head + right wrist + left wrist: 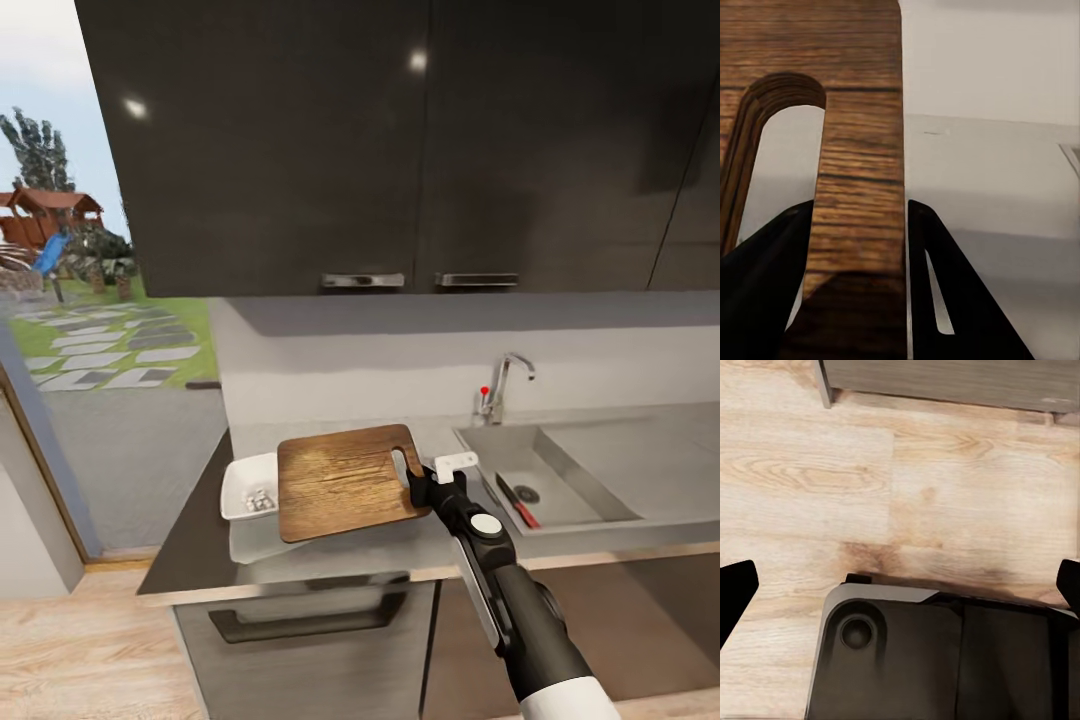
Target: In the kitchen, take the Vidalia onion out of the sink, dice it on the chopping board with the paring knife, put the diced onion into the bowl on the countertop, then place both the paring knife and the chopping board into the sink.
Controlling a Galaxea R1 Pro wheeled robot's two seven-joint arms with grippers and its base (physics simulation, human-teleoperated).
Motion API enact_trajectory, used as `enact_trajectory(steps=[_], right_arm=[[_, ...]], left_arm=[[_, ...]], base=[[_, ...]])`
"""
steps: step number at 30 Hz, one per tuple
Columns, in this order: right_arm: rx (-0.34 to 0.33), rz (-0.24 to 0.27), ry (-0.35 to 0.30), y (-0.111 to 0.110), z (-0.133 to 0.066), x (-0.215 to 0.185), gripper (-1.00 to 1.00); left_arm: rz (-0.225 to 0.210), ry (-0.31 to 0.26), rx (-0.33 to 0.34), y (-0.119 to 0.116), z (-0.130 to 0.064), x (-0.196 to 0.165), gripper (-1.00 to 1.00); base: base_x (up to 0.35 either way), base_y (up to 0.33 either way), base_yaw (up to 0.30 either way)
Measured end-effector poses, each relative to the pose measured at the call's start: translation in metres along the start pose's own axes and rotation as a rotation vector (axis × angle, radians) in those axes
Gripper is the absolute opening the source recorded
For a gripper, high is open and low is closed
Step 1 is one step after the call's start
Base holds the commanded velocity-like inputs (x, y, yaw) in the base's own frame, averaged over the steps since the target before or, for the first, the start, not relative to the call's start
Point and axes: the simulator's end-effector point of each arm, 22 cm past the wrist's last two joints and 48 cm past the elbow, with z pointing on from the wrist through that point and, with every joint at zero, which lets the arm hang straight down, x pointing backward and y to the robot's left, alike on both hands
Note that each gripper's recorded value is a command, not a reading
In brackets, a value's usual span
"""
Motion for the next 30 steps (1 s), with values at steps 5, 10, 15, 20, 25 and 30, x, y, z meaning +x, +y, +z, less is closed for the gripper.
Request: enact_trajectory(steps=[5, 10, 15, 20, 25, 30], right_arm=[[0.0, 0.001, 0.004, 0.0, 0.0006, 0.002, -1.0], [-0.001, 0.001, 0.004, 0.0003, 0.0007, 0.0021, -1.0], [0.0, 0.001, 0.004, 0.0002, 0.0007, 0.0021, -1.0], [-0.001, 0.002, 0.006, 0.0008, 0.001, 0.0031, -1.0], [-0.001, 0.001, 0.007, 0.0008, 0.0011, 0.0038, -1.0], [-0.001, 0.001, 0.011, 0.0009, 0.0014, 0.0054, -1.0]], left_arm=[[0.001, 0.003, 0.0, 0.0001, -0.0002, 0.0009, 1.0], [0.0, 0.003, 0.0, 0.0001, -0.0002, 0.001, 1.0], [0.0, 0.003, -0.001, 0.0002, -0.0003, 0.0015, 1.0], [0.0, 0.003, 0.0, 0.0001, -0.0001, 0.0009, 1.0], [0.001, 0.003, 0.0, 0.0002, -0.0003, 0.0012, 1.0], [0.001, 0.003, 0.0, 0.0002, -0.0002, 0.001, 1.0]], base=[[0.085, -0.181, 0.031], [0.086, -0.18, 0.002], [0.086, -0.18, 0.0], [0.086, -0.179, 0.0], [0.088, -0.169, 0.0], [0.103, -0.134, 0.0]])
